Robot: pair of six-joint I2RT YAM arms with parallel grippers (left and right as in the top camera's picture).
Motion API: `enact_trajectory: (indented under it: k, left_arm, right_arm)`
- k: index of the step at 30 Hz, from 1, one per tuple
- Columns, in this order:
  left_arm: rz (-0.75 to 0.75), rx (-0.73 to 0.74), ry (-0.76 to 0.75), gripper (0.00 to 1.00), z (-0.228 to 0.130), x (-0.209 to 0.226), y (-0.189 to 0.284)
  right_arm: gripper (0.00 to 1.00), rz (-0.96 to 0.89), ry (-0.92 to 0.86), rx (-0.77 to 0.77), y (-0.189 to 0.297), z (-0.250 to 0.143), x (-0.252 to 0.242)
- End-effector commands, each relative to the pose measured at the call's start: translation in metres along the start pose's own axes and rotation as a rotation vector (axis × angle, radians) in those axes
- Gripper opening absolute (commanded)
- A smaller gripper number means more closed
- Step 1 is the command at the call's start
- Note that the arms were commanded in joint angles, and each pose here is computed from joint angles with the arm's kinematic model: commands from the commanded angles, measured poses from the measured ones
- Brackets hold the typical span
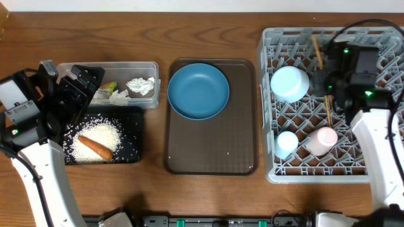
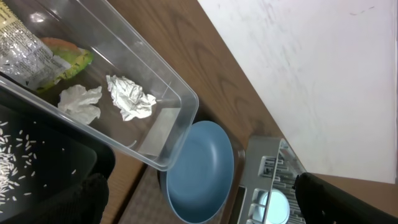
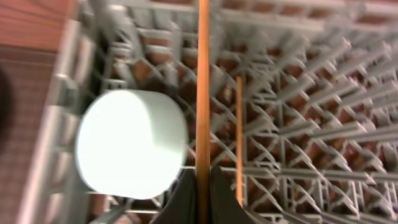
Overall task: Sort waste into correct bins and load items into the dishwasher rack
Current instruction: 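Carry the chopstick into the rack and release it upright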
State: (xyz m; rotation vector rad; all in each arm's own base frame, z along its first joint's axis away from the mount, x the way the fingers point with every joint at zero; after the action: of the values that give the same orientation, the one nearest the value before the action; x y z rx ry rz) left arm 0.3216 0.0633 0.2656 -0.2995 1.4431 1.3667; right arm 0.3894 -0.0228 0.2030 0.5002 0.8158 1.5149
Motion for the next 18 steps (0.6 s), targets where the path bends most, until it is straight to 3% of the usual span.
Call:
enact_trajectory:
  k: [1, 18]
  left_arm:
    - [-0.016, -0.021, -0.009, 0.98, 0.003, -0.008, 0.008]
    - [-0.016, -0.021, -0.009, 0.98, 0.003, -0.008, 0.008]
  right_arm:
    - [0.01, -0.009, -0.011, 0.055, -0.017, -0.012, -0.015]
    - [0.01, -0.029, -0.081, 0.173, -0.067, -0.047, -0.043]
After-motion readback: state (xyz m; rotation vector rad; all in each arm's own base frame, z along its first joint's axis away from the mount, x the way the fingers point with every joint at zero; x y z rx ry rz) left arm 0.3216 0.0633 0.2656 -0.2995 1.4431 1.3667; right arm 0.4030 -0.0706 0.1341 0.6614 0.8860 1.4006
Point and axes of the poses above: each gripper's point midway between its finger pads, its own y axis back along the fingers, its own x axis along the line the jaws close on, z = x × y, the point moved 2 cm from there along y, back along the fingers, and after that the axes turned 7 degrees about y, right-handed, at the moved point
